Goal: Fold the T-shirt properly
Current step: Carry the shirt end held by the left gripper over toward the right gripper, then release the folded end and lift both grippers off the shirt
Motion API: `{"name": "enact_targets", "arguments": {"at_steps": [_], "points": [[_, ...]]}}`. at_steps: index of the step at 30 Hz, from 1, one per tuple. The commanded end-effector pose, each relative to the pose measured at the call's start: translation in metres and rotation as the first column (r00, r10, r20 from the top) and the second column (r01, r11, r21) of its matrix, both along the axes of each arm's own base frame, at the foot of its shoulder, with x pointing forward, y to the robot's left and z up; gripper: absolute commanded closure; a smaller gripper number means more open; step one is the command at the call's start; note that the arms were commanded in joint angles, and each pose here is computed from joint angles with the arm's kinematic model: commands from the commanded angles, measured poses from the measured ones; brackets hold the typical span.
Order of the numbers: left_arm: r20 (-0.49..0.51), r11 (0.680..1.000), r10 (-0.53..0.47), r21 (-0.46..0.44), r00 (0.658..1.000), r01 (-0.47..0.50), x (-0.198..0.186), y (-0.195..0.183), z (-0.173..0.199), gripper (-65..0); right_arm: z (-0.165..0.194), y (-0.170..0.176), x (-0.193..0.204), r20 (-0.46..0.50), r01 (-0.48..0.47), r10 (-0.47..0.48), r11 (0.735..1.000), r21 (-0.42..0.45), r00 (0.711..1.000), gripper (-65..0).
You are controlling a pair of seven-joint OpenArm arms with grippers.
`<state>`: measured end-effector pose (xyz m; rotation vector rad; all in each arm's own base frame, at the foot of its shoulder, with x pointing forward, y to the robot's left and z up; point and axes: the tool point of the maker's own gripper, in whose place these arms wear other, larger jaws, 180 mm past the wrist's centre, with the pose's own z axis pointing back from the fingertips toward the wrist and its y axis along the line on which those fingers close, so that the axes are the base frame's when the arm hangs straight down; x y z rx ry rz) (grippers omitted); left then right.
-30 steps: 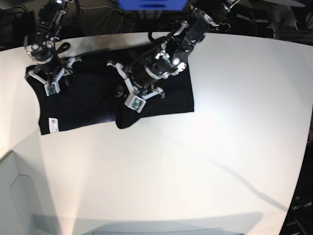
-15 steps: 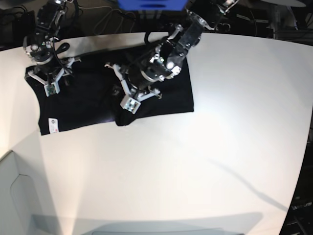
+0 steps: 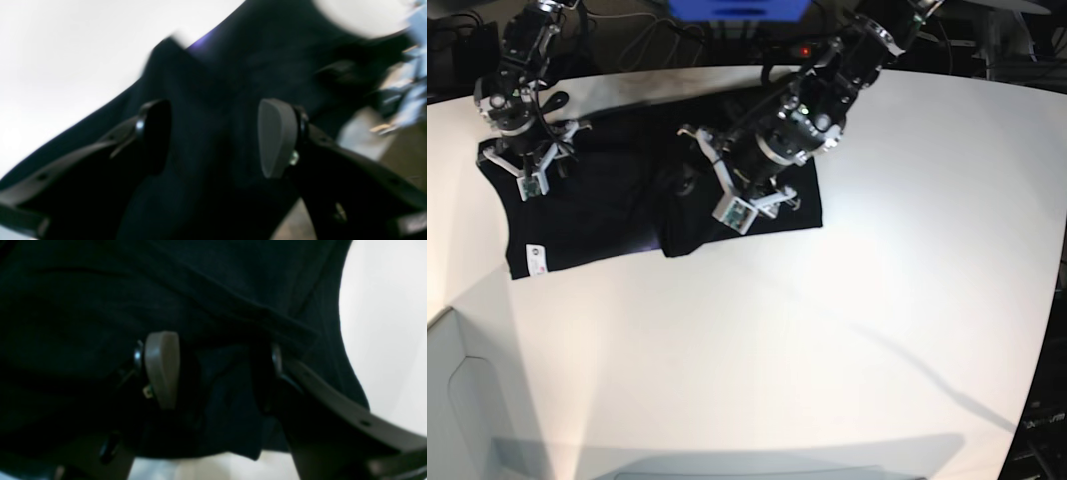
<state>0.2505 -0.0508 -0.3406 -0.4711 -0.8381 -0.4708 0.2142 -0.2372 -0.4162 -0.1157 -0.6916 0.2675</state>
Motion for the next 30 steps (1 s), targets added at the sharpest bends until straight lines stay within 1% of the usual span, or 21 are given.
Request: {"name": "enact_targets", "arguments": {"at_steps": [1, 3, 7, 9, 11, 14, 18, 20, 22, 26, 28, 30], "points": [[0.034, 0.999, 0.015, -0.036, 0.999, -0.014, 0.005, -0.002, 0.013, -38.8, 0.001, -0.004, -0.002, -0.016, -0.015, 0.015, 1.0, -0.025, 1.0, -34.3], [0.016, 0.999, 0.035, -0.028, 0.999, -0.035, 0.004, 0.006, 0.007, -34.4, 0.002, -0.003, -0.002, -0.014, -0.015, 0.014, 1.0, -0.024, 1.0, -34.3], [0.002, 0.999, 0.035, -0.026, 0.999, -0.035, 0.0, 0.007, 0.004, -24.1, 0.005, -0.003, 0.004, -0.001, -0.015, 0.015, 1.0, -0.025, 1.0, -34.3], [-0.008, 0.999, 0.029, -0.024, 1.0, -0.029, -0.002, 0.004, 0.0, -22.3, 0.005, -0.003, 0.004, 0.001, -0.015, 0.015, 1.0, -0.025, 1.0, -34.3], [-0.042, 1.0, -0.011, -0.004, 0.999, 0.01, -0.01, -0.005, -0.015, -21.3, 0.005, -0.003, 0.004, 0.001, -0.015, 0.015, 1.0, -0.025, 1.0, -34.3], [-0.066, 0.995, -0.098, 0.022, 0.993, 0.1, -0.019, -0.028, -0.029, -21.3, 0.005, -0.003, 0.004, 0.001, -0.015, 0.015, 1.0, -0.025, 1.0, -34.3], [-0.067, 0.966, -0.248, 0.06, 0.967, 0.252, -0.036, -0.063, -0.041, -21.3, 0.006, -0.003, 0.004, 0.002, -0.013, 0.013, 1.0, -0.025, 1.0, -34.4], [-0.056, 0.954, -0.288, 0.062, 0.956, 0.292, -0.039, -0.076, -0.038, -21.4, 0.01, -0.005, 0.006, 0.013, -0.009, 0.009, 0.999, -0.033, 1.0, -34.4], [-0.046, 0.954, -0.292, 0.053, 0.955, 0.294, -0.039, -0.079, -0.034, -21.4, 0.019, -0.006, 0.01, 0.038, -0.012, 0.014, 0.999, -0.047, 0.999, -34.5], [0.028, 0.96, -0.282, 0.017, 0.959, 0.281, -0.03, -0.08, -0.004, -21.4, 0.04, -0.007, 0.018, 0.094, -0.018, 0.026, 0.997, -0.079, 0.995, -34.7], [0.057, 0.971, -0.24, 0.014, 0.969, 0.239, -0.02, -0.063, 0.006, -21.4, 0.048, -0.006, 0.021, 0.114, -0.02, 0.031, 0.996, -0.089, 0.993, -34.8], [0.064, 0.984, -0.18, 0.012, 0.982, 0.18, -0.016, -0.038, 0.011, -21.5, 0.055, -0.004, 0.024, 0.137, -0.016, 0.028, 0.996, -0.091, 0.99, -34.8]]}}
